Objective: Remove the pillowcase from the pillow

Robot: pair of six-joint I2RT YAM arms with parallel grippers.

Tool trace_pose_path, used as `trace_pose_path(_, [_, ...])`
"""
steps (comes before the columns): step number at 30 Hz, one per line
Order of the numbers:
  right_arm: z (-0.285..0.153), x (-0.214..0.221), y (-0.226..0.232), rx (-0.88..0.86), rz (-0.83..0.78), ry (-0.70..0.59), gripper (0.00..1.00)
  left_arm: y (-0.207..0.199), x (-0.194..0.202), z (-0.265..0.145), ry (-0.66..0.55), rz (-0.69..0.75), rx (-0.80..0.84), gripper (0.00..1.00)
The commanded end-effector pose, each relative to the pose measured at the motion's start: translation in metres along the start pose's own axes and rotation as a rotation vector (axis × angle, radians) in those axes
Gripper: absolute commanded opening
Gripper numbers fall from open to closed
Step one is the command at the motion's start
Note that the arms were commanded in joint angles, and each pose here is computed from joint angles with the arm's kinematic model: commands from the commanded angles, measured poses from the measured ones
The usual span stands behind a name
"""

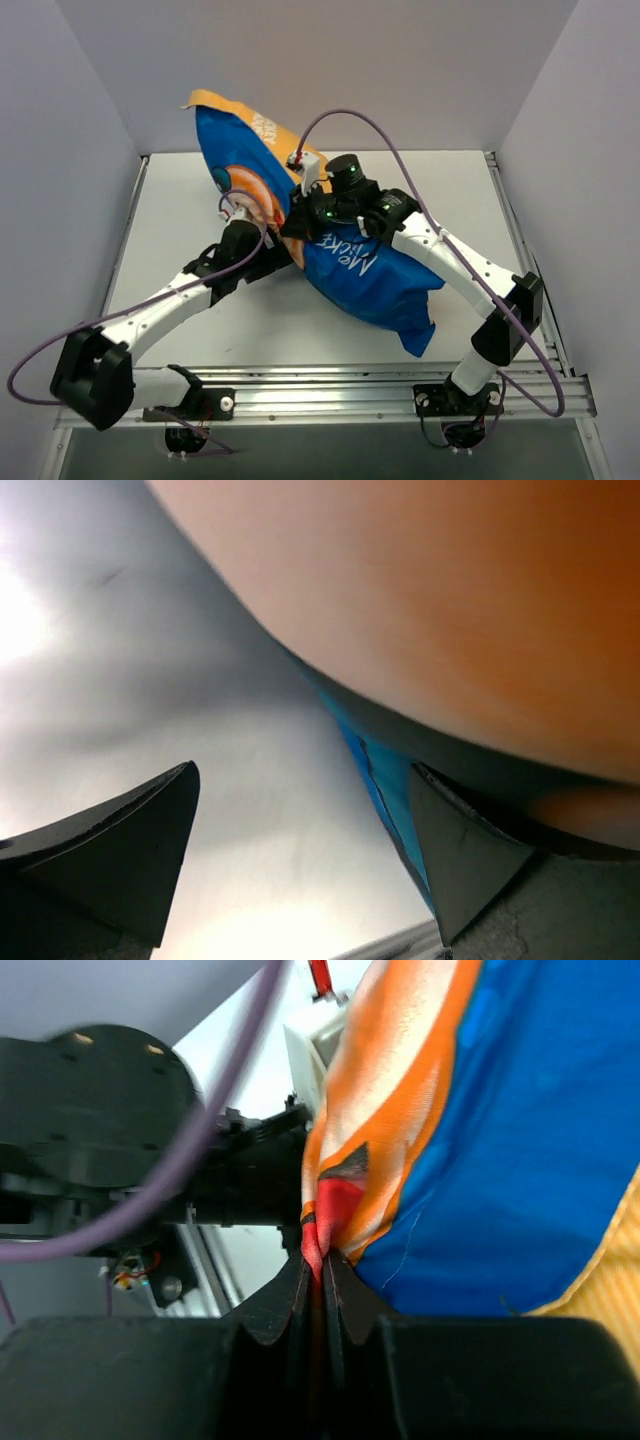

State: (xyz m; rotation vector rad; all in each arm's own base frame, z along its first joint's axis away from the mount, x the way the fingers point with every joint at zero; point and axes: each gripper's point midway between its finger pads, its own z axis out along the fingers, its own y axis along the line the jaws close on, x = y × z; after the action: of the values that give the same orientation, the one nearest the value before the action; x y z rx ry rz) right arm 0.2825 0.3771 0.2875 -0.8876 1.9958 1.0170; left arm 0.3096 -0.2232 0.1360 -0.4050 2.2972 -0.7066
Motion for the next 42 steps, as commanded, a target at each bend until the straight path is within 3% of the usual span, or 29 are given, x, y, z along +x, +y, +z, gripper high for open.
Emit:
trace_pose_path(1, [0.030,0.035,0.060,-0.216,0.026,0.061,0.00,-0.025,-0.033,-0.061,-0.155,-0.052,0.126,0.94])
trace_pose_path(6, [0.056,0.066,0.047,-0.180,0.110,0.101,0.00,0.018,-0.042,-0.141,-0.274,-0.102,0.014,0.94])
trace_pose_path(8, [0.058,0.060,0.055,-0.194,0.105,0.092,0.01,0.040,-0.035,-0.162,-0.266,-0.104,-0.060,0.94])
trace_pose_path(9, [0.061,0.056,0.060,-0.205,0.097,0.089,0.05,0.037,-0.042,-0.180,-0.299,-0.122,-0.036,0.94])
trace_pose_path(12, [0.062,0.037,0.086,-0.254,0.031,0.085,0.30,0.055,-0.039,-0.209,-0.309,-0.138,-0.102,0.94])
trace_pose_path(13, [0.062,0.031,0.093,-0.267,0.012,0.086,0.46,0.057,-0.042,-0.216,-0.326,-0.143,-0.111,0.94])
trace_pose_path(16, [0.055,0.008,0.119,-0.312,-0.049,0.064,0.66,0.059,-0.048,-0.234,-0.352,-0.146,-0.120,0.94])
trace_pose_path(20, [0.035,-0.025,0.130,-0.288,-0.087,-0.018,0.77,0.063,-0.059,-0.250,-0.403,-0.135,-0.150,0.94])
trace_pose_path(22, [0.023,-0.038,0.110,-0.147,-0.105,-0.068,0.83,0.062,-0.064,-0.253,-0.418,-0.112,-0.155,0.94])
trace_pose_path(27, [-0.009,-0.040,0.042,0.193,-0.034,-0.106,0.90,0.040,-0.065,-0.234,-0.357,-0.026,-0.111,0.94])
trace_pose_path(30, [-0.036,-0.016,-0.008,0.394,0.061,-0.105,0.90,0.036,-0.056,-0.207,-0.282,0.015,-0.125,0.94])
trace_pose_path(31, [-0.038,0.013,-0.030,0.473,0.108,-0.064,0.91,0.035,-0.054,-0.199,-0.267,0.019,-0.132,0.94])
trace_pose_path(34, [-0.070,0.032,-0.053,0.541,0.192,-0.090,0.91,0.034,-0.048,-0.167,-0.233,0.011,-0.139,0.94])
trace_pose_path(35, [-0.075,0.057,-0.064,0.580,0.227,-0.059,0.91,0.033,-0.047,-0.158,-0.231,0.002,-0.134,0.94])
trace_pose_path(42, [-0.113,0.129,-0.053,0.564,0.281,0.009,0.91,0.041,-0.042,-0.082,-0.191,-0.035,-0.192,0.94])
